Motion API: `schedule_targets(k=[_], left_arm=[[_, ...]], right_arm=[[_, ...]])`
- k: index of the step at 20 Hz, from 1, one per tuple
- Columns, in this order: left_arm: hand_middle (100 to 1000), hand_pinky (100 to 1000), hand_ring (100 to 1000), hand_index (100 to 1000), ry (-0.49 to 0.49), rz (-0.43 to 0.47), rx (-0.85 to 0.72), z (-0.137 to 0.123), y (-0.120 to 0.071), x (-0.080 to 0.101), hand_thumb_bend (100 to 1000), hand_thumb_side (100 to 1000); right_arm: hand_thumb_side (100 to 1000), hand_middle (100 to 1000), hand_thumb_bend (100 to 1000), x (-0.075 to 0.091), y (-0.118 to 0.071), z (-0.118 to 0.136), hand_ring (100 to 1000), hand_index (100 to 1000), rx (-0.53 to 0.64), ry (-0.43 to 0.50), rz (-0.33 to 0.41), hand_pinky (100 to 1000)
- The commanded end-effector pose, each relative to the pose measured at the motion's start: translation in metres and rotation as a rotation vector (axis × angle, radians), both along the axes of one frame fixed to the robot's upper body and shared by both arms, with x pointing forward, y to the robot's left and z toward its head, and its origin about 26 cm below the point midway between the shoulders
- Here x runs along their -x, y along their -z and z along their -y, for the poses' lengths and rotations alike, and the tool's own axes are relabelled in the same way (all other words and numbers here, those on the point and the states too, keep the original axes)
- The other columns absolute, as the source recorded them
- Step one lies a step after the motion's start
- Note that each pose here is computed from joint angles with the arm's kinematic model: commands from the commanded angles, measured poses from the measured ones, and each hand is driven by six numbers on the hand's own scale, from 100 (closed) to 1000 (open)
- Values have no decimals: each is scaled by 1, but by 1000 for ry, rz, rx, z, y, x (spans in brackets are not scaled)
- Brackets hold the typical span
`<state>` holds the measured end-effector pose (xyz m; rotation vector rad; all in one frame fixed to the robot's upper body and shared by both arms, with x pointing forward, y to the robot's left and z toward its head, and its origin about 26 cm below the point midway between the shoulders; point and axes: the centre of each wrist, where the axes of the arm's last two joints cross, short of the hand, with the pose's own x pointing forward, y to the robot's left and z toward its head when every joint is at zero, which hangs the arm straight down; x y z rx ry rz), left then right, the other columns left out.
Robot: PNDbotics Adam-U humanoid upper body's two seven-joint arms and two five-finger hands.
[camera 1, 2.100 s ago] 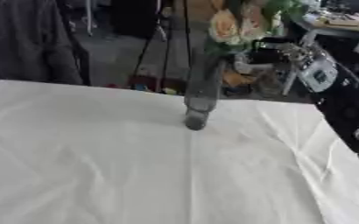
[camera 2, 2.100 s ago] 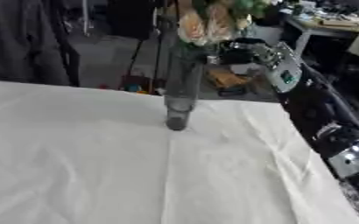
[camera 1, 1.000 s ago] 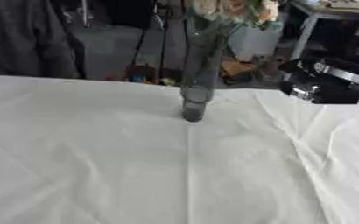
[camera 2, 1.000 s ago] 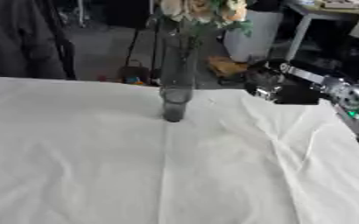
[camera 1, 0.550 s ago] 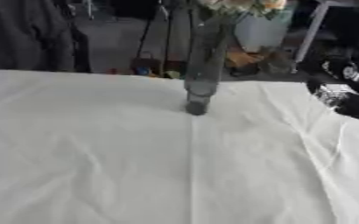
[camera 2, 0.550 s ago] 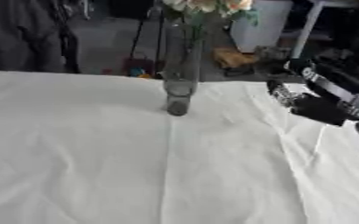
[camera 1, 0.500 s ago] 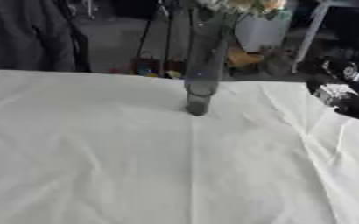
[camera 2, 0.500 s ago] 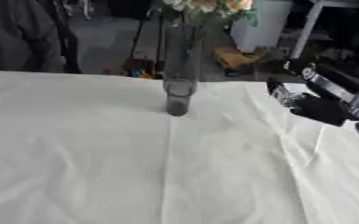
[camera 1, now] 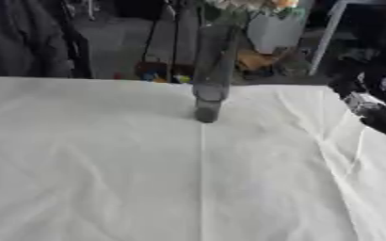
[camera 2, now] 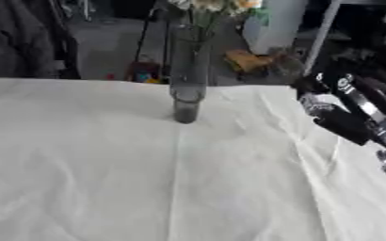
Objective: Arrange flowers into the vase.
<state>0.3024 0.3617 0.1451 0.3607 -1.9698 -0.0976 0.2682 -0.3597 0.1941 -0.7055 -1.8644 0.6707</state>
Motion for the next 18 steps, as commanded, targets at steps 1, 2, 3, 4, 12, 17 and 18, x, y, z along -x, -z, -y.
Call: schedule_targets(k=[1, 2, 3, 4, 12, 17, 18], left_arm=[[640, 567, 558, 302, 14, 51, -27, -1, -11, 1, 243, 712], [621, 539, 539, 264, 5, 59, -23, -2, -12, 1, 273, 693], [617, 533, 535, 259, -9, 71, -11, -2, -12, 1, 276, 692], [594, 493, 509, 208, -27, 82, 11, -2, -12, 1, 297, 683], [612, 466, 495, 290, -54, 106, 114, 1, -12, 0, 537, 575], [613, 464, 491, 224, -33, 122, 92, 0, -13, 1, 487, 576], [607, 461, 485, 202, -34, 124, 85, 0, -13, 1, 538, 547]], right_arm=[[686, 618, 100, 2, -2, 3, 684, 578, -31, 47, 61, 749], [631, 604, 100, 2, 1, 3, 668, 579, -52, 56, 59, 741], [626, 603, 100, 2, 4, 3, 667, 580, -75, 64, 56, 740], [624, 597, 100, 3, 6, 4, 663, 564, -91, 72, 56, 735], [606, 562, 100, 4, 16, 6, 621, 498, -125, 103, 70, 713], [602, 557, 100, 5, 19, 8, 602, 490, -167, 130, 81, 686], [545, 551, 100, 5, 19, 8, 596, 480, -168, 133, 89, 676]])
